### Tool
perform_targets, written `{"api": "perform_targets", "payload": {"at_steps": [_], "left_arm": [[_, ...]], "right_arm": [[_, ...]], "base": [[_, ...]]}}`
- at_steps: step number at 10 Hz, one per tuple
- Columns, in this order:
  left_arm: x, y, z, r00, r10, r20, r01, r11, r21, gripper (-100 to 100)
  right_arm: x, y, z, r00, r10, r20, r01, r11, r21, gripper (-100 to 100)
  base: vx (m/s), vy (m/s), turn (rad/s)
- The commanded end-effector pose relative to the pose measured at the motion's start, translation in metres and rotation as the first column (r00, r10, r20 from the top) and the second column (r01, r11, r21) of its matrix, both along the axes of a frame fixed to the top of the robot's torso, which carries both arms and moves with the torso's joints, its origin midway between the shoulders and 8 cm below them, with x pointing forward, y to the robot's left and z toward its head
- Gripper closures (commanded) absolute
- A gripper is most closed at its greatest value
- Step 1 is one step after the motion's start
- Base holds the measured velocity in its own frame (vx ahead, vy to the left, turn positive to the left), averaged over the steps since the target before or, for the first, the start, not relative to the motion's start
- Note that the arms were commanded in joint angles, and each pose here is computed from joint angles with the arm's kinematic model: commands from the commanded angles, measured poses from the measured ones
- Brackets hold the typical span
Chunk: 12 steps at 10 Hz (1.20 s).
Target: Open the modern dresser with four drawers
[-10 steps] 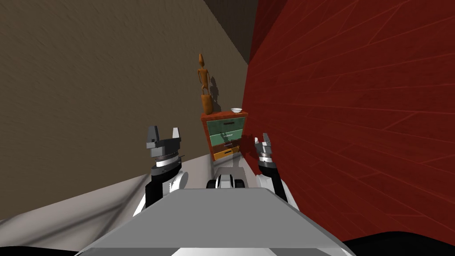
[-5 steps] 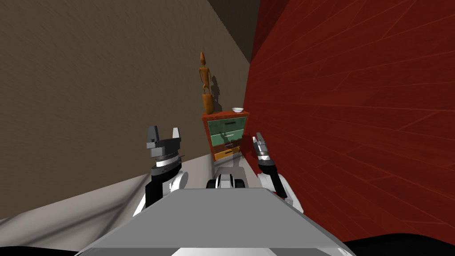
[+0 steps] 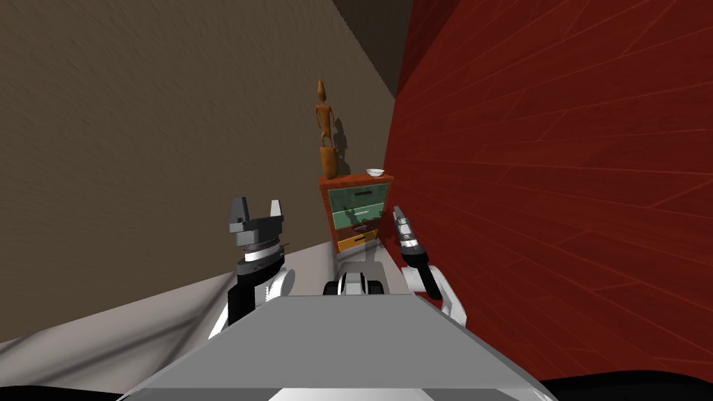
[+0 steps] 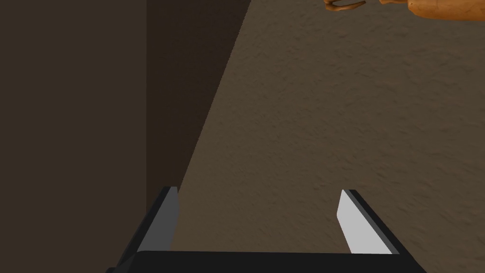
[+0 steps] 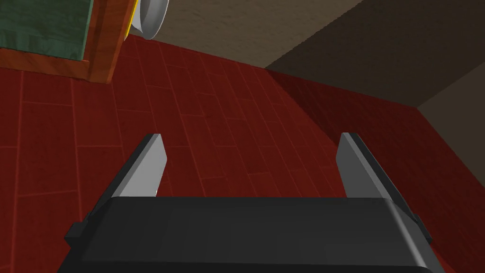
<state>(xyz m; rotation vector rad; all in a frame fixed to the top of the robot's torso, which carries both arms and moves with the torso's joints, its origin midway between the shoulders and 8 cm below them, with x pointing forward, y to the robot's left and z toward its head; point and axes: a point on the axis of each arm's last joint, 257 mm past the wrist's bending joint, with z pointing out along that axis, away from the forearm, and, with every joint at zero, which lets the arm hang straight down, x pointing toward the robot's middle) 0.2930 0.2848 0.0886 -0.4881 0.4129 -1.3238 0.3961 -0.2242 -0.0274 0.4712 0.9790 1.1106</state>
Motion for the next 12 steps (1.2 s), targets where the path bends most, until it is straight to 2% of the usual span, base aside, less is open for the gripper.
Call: {"api": "perform_targets", "payload": {"at_steps": [1, 2, 3, 4, 5, 6, 7, 8, 9, 10, 11, 12], "left_arm": [[0.0, 0.0, 0.0, 1.0, 0.0, 0.0, 0.0, 1.0, 0.0, 0], [0.0, 0.0, 0.0, 1.0, 0.0, 0.0, 0.0, 1.0, 0.0, 0], [0.0, 0.0, 0.0, 1.0, 0.0, 0.0, 0.0, 1.0, 0.0, 0], [0.0, 0.0, 0.0, 1.0, 0.0, 0.0, 0.0, 1.0, 0.0, 0], [0.0, 0.0, 0.0, 1.0, 0.0, 0.0, 0.0, 1.0, 0.0, 0], [0.0, 0.0, 0.0, 1.0, 0.0, 0.0, 0.0, 1.0, 0.0, 0], [0.0, 0.0, 0.0, 1.0, 0.0, 0.0, 0.0, 1.0, 0.0, 0], [0.0, 0.0, 0.0, 1.0, 0.0, 0.0, 0.0, 1.0, 0.0, 0], [0.0, 0.0, 0.0, 1.0, 0.0, 0.0, 0.0, 1.0, 0.0, 0], [0.0, 0.0, 0.0, 1.0, 0.0, 0.0, 0.0, 1.0, 0.0, 0], [0.0, 0.0, 0.0, 1.0, 0.0, 0.0, 0.0, 1.0, 0.0, 0], [0.0, 0.0, 0.0, 1.0, 0.0, 0.0, 0.0, 1.0, 0.0, 0]], "right_arm": [[0.005, 0.007, 0.002, 1.0, -0.025, 0.019, 0.026, 0.996, -0.086, -100], [0.01, 0.014, 0.003, 0.998, -0.041, 0.038, 0.046, 0.987, -0.151, -100], [0.01, 0.014, 0.003, 0.998, -0.044, 0.039, 0.049, 0.987, -0.156, -100], [0.014, 0.02, 0.005, 0.996, -0.059, 0.061, 0.071, 0.973, -0.22, -100], [0.014, 0.02, 0.005, 0.996, -0.062, 0.063, 0.075, 0.971, -0.227, -100], [0.019, 0.027, 0.007, 0.993, -0.076, 0.087, 0.098, 0.952, -0.289, -100], [0.019, 0.027, 0.007, 0.993, -0.081, 0.09, 0.104, 0.949, -0.297, -100], [0.024, 0.034, 0.009, 0.989, -0.093, 0.115, 0.128, 0.925, -0.357, -100], [0.024, 0.034, 0.009, 0.988, -0.098, 0.119, 0.136, 0.92, -0.367, -100], [0.029, 0.041, 0.01, 0.983, -0.109, 0.145, 0.161, 0.891, -0.425, -100], [0.029, 0.041, 0.01, 0.982, -0.114, 0.15, 0.169, 0.885, -0.434, -100], [0.035, 0.047, 0.011, 0.977, -0.123, 0.177, 0.195, 0.85, -0.49, -100]], "base": [[0.012, 0.027, 0.008], [0.012, 0.031, 0.018], [0.014, 0.028, 0.009], [0.015, 0.032, 0.015], [0.015, 0.03, 0.013], [0.015, 0.036, 0.019], [0.012, 0.034, 0.009], [0.017, 0.044, 0.017], [0.019, 0.037, 0.01], [0.02, 0.038, 0.019], [0.014, 0.033, 0.009], [0.022, 0.038, 0.012]]}}
